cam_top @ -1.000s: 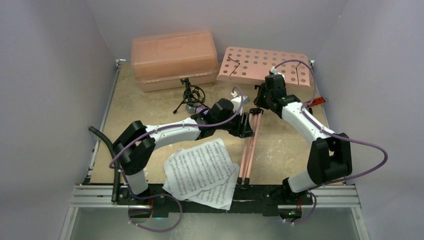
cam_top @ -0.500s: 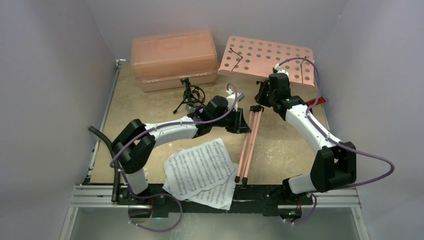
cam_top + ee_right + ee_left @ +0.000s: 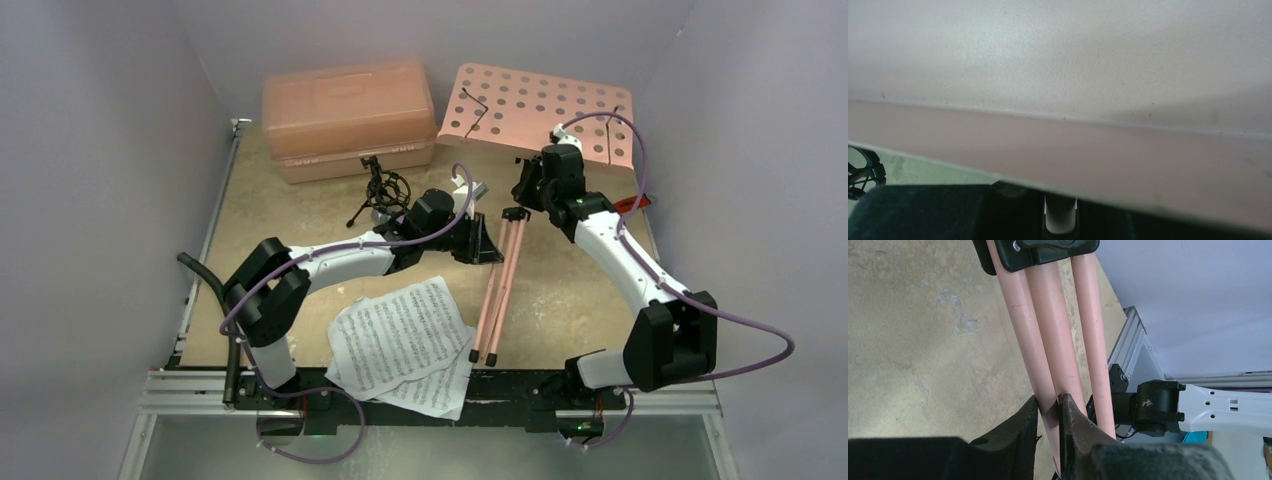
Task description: Set up the instrument practice props
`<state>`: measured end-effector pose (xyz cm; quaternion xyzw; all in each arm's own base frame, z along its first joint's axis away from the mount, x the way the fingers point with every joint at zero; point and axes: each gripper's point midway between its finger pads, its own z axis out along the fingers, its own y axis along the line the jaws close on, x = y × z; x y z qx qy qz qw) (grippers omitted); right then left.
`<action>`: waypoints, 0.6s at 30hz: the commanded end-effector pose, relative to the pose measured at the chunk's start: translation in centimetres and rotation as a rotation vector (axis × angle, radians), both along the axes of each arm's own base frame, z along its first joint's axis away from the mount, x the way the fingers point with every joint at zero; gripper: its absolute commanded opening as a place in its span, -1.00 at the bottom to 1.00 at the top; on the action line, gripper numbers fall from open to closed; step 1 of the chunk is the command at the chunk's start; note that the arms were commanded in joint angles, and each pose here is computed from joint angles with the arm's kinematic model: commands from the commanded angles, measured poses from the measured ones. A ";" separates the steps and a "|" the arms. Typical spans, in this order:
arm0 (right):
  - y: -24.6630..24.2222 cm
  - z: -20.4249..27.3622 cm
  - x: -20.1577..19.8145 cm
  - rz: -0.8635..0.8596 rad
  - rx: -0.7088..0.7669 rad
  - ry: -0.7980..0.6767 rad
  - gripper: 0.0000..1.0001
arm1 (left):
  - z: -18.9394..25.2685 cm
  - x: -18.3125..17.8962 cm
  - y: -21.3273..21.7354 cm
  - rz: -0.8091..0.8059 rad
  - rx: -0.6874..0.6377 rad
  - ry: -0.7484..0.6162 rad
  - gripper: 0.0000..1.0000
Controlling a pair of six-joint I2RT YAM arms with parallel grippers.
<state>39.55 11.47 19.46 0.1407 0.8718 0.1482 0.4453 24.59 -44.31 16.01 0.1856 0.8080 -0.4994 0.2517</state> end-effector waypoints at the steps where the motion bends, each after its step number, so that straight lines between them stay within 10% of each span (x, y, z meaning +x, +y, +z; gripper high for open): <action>1: 0.8 18.9 2.0 0.000 0.174 -0.558 -1.00 | 1.9 0.1 -0.8 -0.030 -0.061 -0.054 -1.00; 18: 1.0 30.2 -1.1 0.112 0.129 -0.954 -1.00 | 3.0 1.5 0.0 -0.058 0.052 -0.218 -1.00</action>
